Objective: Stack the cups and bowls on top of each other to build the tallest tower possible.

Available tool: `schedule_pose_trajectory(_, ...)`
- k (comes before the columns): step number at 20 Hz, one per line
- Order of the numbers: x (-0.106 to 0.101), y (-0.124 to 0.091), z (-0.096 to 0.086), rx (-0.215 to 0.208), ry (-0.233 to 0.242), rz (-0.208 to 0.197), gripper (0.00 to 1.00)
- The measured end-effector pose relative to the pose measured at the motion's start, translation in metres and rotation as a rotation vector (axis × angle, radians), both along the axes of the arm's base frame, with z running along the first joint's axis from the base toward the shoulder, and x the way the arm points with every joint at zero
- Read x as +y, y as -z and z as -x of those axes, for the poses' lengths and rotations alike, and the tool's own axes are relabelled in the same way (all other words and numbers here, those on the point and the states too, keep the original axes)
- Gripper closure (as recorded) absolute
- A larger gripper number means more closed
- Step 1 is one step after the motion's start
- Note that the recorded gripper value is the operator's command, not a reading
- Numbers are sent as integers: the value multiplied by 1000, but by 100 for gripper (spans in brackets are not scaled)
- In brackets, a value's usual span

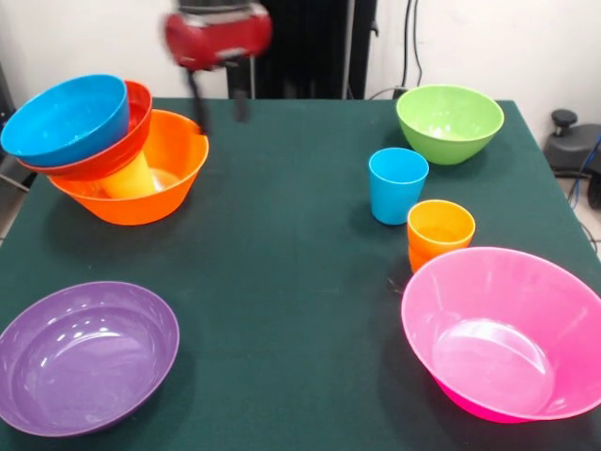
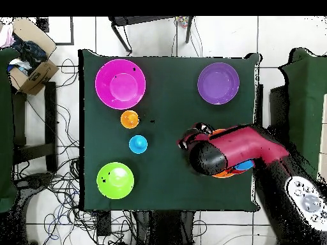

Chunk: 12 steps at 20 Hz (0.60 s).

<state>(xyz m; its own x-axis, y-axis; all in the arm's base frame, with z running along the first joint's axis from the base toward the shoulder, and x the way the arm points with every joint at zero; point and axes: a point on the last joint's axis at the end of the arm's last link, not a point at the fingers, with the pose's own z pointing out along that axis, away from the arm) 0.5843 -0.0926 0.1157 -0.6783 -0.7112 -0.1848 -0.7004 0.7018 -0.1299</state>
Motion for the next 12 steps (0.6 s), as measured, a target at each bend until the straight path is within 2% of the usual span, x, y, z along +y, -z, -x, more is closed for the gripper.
schedule_pose_trajectory(4,79,12,-2,-14,103,-53,0)
schedule_pose_trajectory(6,95,15,0,-12,130,-62,0)
schedule_pose_trajectory(8,120,18,4,2,192,-74,0)
schedule_pose_trajectory(12,134,17,8,12,266,-80,0)
